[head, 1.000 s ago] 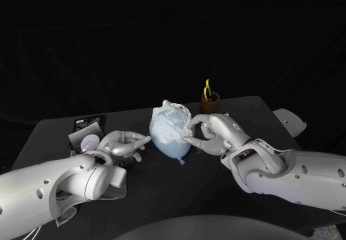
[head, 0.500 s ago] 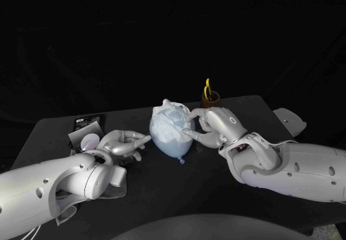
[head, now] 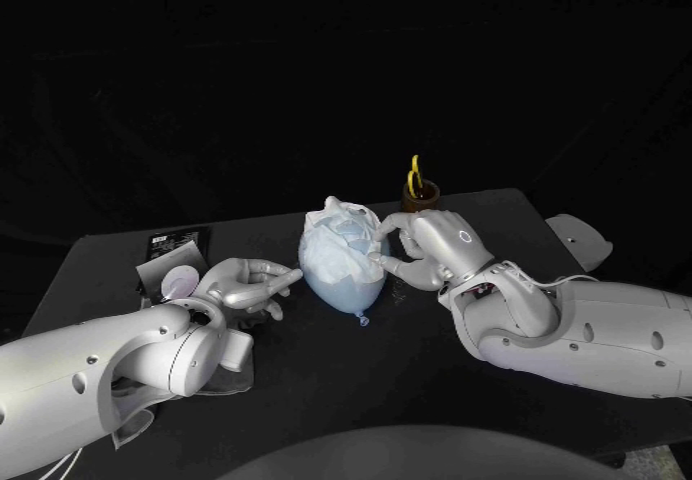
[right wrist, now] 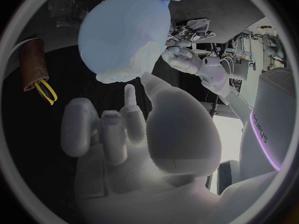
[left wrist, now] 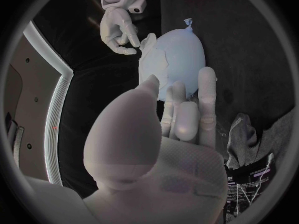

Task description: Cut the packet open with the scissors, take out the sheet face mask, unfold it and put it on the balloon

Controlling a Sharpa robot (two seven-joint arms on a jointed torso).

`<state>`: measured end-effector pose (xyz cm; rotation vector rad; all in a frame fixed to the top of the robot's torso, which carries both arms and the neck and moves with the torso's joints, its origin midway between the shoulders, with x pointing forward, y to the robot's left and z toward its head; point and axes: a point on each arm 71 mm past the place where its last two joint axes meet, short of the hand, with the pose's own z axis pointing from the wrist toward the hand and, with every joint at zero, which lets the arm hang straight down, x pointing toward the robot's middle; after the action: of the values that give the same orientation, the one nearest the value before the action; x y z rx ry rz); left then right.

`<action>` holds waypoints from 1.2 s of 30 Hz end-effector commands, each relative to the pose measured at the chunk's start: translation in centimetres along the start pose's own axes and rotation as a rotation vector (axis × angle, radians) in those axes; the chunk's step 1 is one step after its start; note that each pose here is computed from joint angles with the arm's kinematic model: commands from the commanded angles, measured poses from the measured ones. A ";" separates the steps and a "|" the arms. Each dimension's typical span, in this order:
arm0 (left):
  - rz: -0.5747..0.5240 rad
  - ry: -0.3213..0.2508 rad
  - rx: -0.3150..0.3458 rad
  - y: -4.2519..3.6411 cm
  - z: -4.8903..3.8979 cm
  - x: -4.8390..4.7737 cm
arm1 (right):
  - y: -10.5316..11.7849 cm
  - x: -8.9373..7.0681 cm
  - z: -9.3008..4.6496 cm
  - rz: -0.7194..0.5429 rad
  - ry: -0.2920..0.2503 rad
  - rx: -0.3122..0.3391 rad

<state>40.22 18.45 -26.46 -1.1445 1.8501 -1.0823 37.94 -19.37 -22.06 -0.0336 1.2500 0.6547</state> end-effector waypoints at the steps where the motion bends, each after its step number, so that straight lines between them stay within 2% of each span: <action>1: -0.002 0.021 0.010 -0.14 -0.01 0.25 | 0.1 0.2 0.1 -0.029 0.021 0.003; 23: -0.003 0.021 0.009 -0.12 -0.02 0.21 | 0.4 0.9 0.2 -0.042 0.077 0.017; 36: -0.004 0.022 0.008 -0.08 -0.03 0.14 | 0.1 0.8 0.2 -0.041 0.060 0.039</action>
<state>40.21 18.53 -26.48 -1.1452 1.8527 -1.0836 38.18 -18.90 -22.74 -0.0424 1.3225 0.6076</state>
